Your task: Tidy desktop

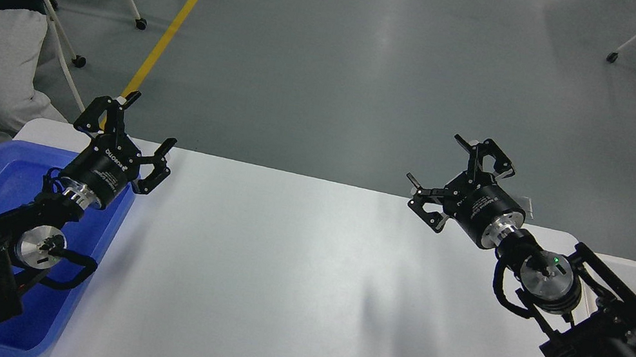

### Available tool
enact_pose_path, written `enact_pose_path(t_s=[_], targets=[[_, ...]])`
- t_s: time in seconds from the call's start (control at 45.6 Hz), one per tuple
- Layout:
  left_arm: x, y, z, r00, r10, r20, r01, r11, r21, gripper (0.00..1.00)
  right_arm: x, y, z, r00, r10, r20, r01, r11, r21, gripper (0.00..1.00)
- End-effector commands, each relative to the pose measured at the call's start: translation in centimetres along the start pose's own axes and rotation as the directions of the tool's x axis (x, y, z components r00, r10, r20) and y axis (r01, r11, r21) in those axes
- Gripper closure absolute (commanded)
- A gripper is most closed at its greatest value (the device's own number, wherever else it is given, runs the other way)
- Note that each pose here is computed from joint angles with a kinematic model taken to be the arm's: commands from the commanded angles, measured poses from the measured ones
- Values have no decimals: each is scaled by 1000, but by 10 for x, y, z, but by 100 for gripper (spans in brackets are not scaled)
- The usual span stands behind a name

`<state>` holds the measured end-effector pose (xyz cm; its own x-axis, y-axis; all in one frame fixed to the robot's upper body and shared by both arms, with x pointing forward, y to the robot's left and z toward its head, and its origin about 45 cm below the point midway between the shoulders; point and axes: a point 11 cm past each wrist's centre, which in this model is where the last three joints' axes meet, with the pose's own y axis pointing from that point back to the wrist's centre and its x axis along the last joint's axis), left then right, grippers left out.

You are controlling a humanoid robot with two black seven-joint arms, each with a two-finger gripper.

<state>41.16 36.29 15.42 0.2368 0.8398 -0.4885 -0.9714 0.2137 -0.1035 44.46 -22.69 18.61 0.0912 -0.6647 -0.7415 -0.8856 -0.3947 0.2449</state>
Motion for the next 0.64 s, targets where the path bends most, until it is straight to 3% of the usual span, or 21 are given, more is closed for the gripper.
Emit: enact_pose_path(t_s=[0.0,0.263,0.614], targets=[[0,0,0,1000,0,0,0,1000,0,0,20,6,29,1000,-16,13,16,999,-34,0],[0,0,0,1000,0,0,0,1000,0,0,51,13,31,999,48,15,-48,998,-31,0],[0,0,0,1000,0,0,0,1000,0,0,52,15,40,999,16,29,-15,999,-39,0]])
